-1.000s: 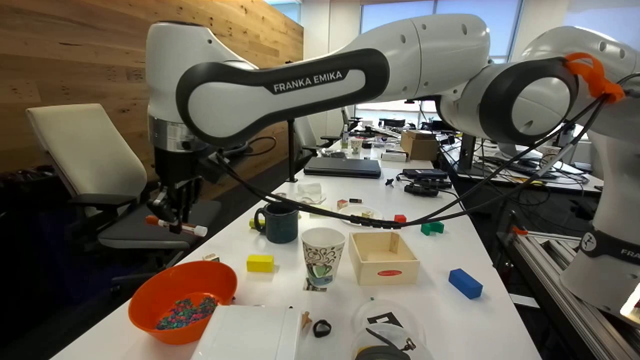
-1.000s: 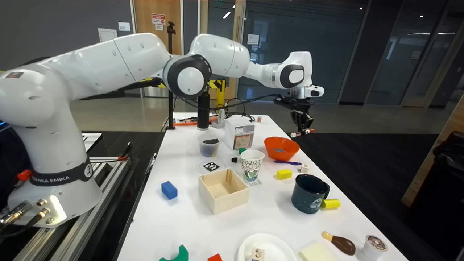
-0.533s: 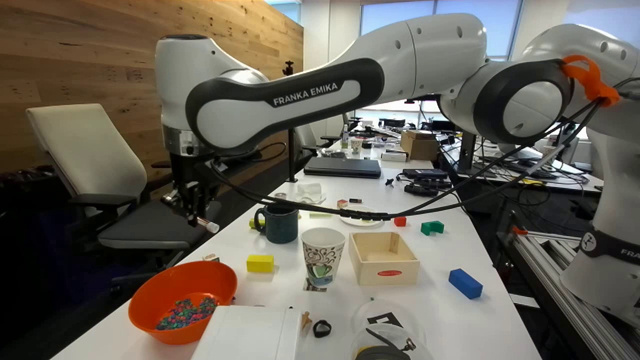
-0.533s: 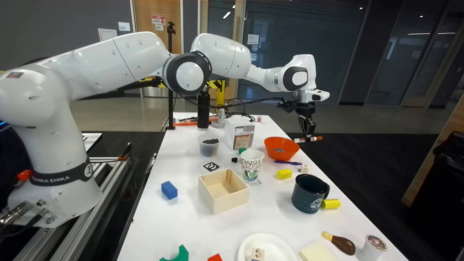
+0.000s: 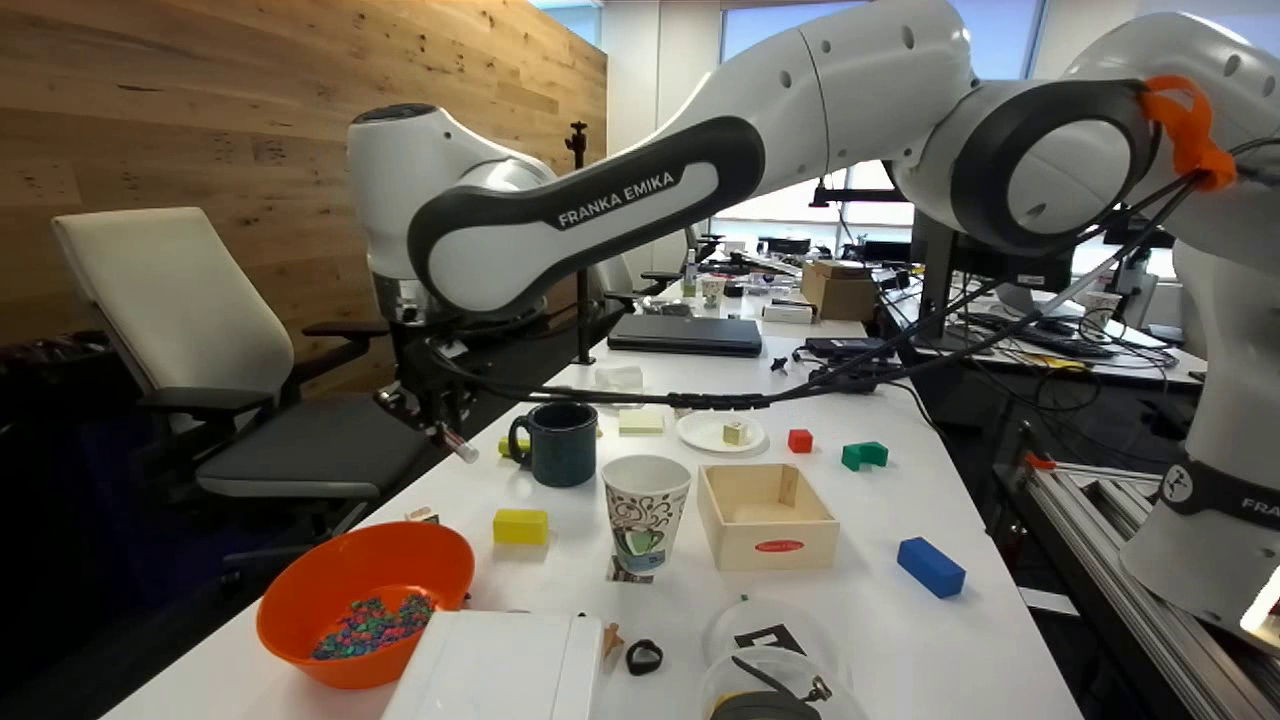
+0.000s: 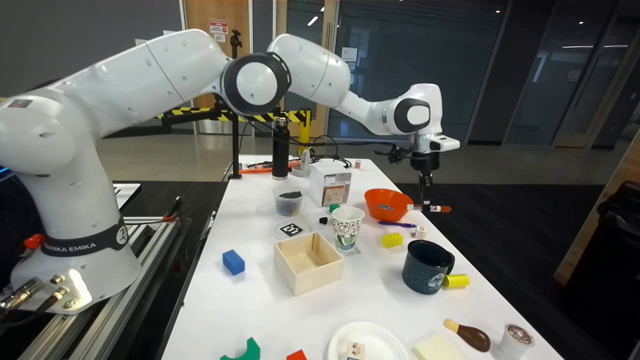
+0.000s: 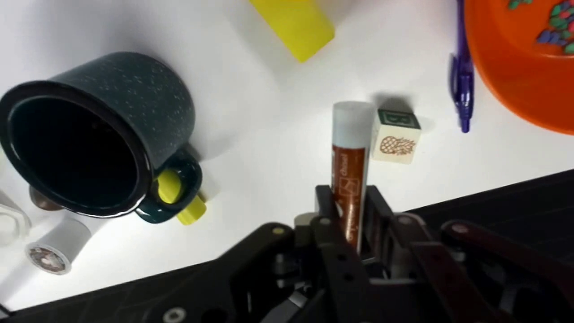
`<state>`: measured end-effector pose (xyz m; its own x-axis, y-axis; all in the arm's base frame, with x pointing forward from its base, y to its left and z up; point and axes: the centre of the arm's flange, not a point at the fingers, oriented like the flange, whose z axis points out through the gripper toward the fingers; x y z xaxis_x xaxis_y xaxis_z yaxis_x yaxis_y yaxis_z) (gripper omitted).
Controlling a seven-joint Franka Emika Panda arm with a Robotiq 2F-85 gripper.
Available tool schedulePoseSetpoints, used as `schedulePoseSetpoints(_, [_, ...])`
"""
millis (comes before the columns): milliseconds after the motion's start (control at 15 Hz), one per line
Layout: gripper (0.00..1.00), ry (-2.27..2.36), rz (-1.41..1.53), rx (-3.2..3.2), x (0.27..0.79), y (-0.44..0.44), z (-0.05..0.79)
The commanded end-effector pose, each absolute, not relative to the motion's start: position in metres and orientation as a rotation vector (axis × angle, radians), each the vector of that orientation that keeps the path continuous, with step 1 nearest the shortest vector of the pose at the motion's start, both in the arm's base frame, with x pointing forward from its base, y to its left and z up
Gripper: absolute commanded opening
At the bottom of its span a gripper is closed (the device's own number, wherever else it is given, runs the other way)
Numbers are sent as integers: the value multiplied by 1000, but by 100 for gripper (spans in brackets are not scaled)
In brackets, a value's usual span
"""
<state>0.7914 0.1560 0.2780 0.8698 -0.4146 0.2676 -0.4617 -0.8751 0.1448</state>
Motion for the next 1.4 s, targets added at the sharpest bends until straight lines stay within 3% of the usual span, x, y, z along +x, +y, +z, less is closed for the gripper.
schedulePoseSetpoints(0, [5, -830, 369, 2803, 718, 131, 292])
schedulePoseSetpoints(733, [5, -1031, 367, 2639, 663, 134, 308])
schedulePoseSetpoints(1333, [5, -872, 389, 2589, 603, 86, 314])
